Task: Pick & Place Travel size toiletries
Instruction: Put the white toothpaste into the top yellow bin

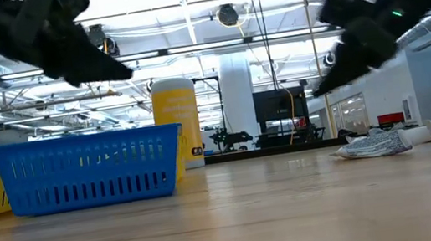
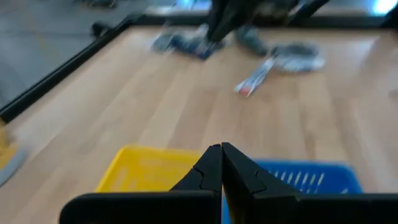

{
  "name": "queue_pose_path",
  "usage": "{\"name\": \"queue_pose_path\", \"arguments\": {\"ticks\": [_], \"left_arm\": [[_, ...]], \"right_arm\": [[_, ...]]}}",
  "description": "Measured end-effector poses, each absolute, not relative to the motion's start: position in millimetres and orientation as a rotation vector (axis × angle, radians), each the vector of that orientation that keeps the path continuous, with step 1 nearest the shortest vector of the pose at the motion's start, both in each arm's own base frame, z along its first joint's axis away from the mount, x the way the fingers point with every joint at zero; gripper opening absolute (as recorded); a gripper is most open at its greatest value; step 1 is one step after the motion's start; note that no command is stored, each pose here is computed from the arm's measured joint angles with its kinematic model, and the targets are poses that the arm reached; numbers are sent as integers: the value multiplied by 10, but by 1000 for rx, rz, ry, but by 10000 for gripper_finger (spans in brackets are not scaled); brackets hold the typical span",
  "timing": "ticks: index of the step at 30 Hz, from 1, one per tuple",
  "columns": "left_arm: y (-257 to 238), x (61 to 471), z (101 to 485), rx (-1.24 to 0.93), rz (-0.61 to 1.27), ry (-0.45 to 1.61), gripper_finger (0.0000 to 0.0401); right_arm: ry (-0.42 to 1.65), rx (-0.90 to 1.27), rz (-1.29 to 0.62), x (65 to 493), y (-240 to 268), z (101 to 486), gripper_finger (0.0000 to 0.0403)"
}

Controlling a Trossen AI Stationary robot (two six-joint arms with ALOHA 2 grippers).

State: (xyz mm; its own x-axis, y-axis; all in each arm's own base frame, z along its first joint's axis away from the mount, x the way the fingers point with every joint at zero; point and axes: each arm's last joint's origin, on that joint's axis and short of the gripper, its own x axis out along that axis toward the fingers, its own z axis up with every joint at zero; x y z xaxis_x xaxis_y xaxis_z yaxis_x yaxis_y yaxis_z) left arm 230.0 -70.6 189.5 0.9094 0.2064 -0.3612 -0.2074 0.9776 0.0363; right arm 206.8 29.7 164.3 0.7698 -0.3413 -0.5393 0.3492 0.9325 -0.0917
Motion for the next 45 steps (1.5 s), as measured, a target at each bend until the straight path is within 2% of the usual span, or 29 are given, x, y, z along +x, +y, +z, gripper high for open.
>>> {"name": "queue_pose_path", "arguments": {"ticks": [5, 11, 16, 22, 26, 29, 34, 41, 45], "left_arm": [[-509, 2514, 1787, -10, 112, 323, 18], [-184, 2715, 1636, -20, 99, 290, 19], [117, 2832, 1497, -76, 189, 303, 19], [433, 2967, 1441, -181, 308, 304, 19], [520, 3022, 1437, -210, 297, 300, 19], [515, 3019, 1427, -218, 261, 314, 19], [491, 3024, 1429, -219, 234, 316, 19], [479, 3026, 1429, -206, 225, 319, 19], [465, 3028, 1428, -202, 220, 320, 19]], "right_arm": [[517, 176, -422, 1674, 197, 1443, 19], [464, 301, -397, 1529, 206, 1380, 41], [461, 292, -292, 1567, 275, 1392, 92], [544, 281, -217, 1639, 321, 1321, 173], [620, 230, -179, 1731, 359, 1255, 219], [702, 235, -121, 1796, 401, 1177, 236], [789, 233, -75, 1935, 516, 1110, 231], [807, 166, -26, 2020, 656, 1121, 173], [757, 93, -115, 2036, 630, 1145, 146]]}}
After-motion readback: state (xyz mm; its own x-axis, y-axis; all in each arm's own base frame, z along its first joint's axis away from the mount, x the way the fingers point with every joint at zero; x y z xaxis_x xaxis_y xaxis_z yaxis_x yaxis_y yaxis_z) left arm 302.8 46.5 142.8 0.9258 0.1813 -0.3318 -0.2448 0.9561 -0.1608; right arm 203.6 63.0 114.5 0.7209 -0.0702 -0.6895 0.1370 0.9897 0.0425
